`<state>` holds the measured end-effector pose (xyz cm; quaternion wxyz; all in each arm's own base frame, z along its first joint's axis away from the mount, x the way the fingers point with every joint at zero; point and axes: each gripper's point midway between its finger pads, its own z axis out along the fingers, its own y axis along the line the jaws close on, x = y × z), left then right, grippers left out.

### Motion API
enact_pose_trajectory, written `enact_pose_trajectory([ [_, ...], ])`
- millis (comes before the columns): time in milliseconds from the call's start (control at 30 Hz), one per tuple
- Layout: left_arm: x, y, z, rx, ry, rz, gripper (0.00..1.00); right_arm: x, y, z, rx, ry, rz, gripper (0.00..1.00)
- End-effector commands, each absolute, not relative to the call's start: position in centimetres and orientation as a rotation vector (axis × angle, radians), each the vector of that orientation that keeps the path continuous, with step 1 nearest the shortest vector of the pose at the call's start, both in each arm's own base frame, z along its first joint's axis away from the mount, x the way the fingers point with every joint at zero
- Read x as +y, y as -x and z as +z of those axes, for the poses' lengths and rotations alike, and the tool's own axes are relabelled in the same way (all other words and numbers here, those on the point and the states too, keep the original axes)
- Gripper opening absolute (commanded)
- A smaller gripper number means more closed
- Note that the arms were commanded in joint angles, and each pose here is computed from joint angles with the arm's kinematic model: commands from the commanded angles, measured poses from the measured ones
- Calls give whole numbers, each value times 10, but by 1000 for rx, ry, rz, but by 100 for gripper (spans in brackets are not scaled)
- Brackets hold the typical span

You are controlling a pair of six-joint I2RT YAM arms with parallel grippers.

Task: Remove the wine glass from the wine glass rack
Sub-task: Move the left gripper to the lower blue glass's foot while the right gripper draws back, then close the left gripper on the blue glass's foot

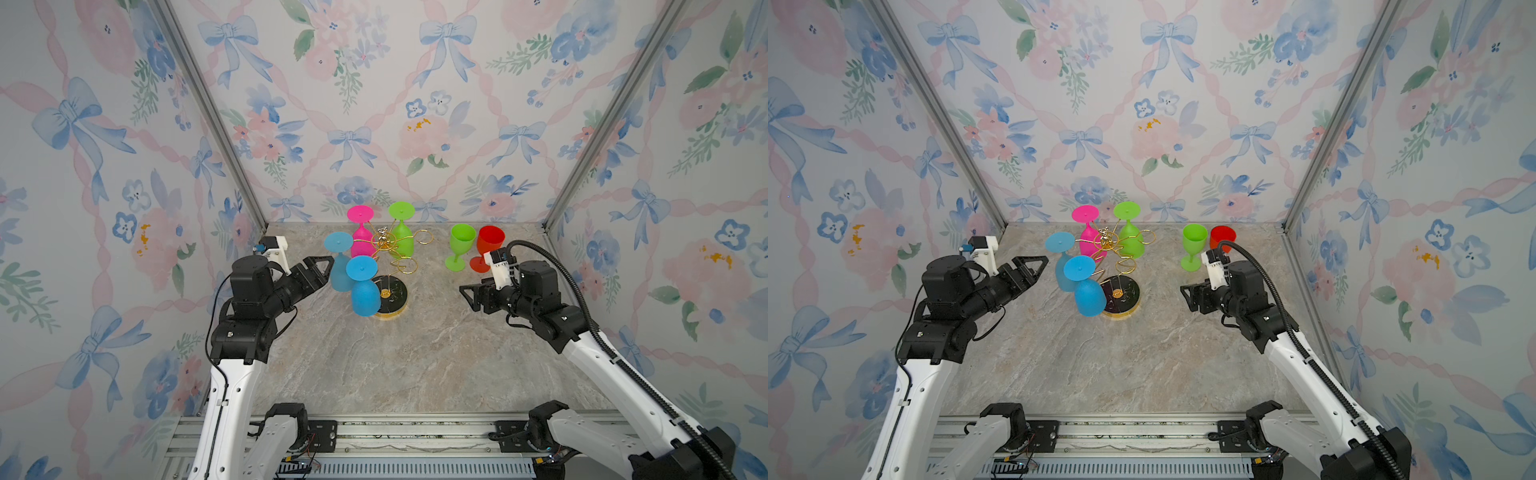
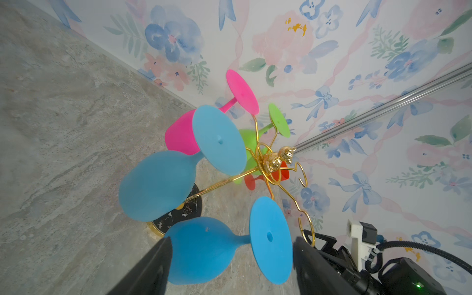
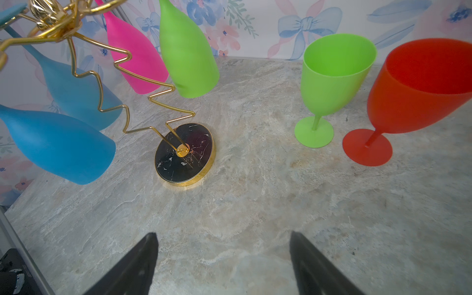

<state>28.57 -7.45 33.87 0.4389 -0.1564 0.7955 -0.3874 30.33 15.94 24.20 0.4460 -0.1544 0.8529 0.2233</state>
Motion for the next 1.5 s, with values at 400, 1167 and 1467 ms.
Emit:
enact_pose_trajectory([
  [400, -104, -272, 333, 1983, 294, -1285, 60, 168, -296, 251, 2040, 390, 635, 84],
  [1167, -126, -288, 321, 2005, 311, -1330, 45, 170, -295, 249, 2045, 389, 643, 84],
  [1467, -131, -290, 324, 1999, 308, -1367, 41, 170, -295, 248, 2043, 385, 646, 84],
])
